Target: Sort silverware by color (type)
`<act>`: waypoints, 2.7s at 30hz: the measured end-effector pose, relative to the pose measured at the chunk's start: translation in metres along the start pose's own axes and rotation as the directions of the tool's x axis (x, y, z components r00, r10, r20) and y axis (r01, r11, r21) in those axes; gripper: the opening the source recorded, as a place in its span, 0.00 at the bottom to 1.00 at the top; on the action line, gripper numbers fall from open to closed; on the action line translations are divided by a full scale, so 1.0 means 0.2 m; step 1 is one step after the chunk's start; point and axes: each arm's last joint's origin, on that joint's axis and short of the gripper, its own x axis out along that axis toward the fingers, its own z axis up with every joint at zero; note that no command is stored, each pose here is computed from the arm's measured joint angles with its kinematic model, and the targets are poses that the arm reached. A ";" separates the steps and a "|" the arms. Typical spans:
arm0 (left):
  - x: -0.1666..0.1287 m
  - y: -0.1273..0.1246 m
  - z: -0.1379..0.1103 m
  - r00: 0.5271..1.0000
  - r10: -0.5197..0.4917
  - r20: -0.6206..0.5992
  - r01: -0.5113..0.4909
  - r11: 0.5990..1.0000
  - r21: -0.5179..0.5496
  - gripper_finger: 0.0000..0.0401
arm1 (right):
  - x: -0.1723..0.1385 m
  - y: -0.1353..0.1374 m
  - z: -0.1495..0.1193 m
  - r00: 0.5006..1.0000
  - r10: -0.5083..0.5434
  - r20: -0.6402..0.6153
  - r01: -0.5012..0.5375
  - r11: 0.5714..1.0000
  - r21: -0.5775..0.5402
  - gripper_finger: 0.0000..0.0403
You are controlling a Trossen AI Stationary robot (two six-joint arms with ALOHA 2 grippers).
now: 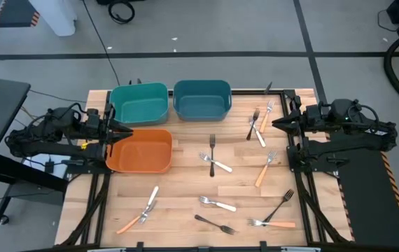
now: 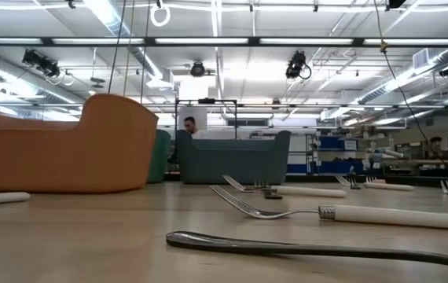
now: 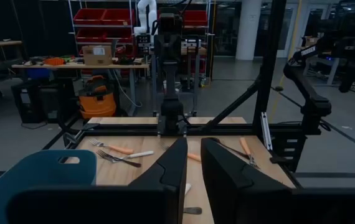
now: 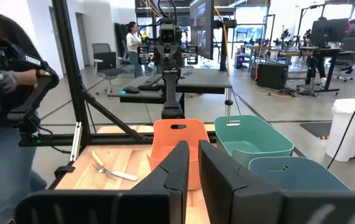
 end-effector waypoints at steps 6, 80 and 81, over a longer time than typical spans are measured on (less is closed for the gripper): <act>0.00 0.00 0.00 1.000 0.000 0.000 0.000 1.000 0.000 0.14 | 0.00 0.00 0.00 1.000 0.000 -0.001 0.000 1.000 0.000 0.11; 0.00 0.00 0.04 0.995 0.032 0.090 -0.018 0.988 -0.155 0.14 | -0.01 -0.02 0.13 0.952 -0.141 0.274 0.106 0.985 0.138 0.11; 0.00 0.00 0.04 0.996 0.032 0.089 -0.018 0.987 -0.157 0.14 | 0.00 -0.02 0.13 0.953 -0.140 0.269 0.106 0.985 0.137 0.11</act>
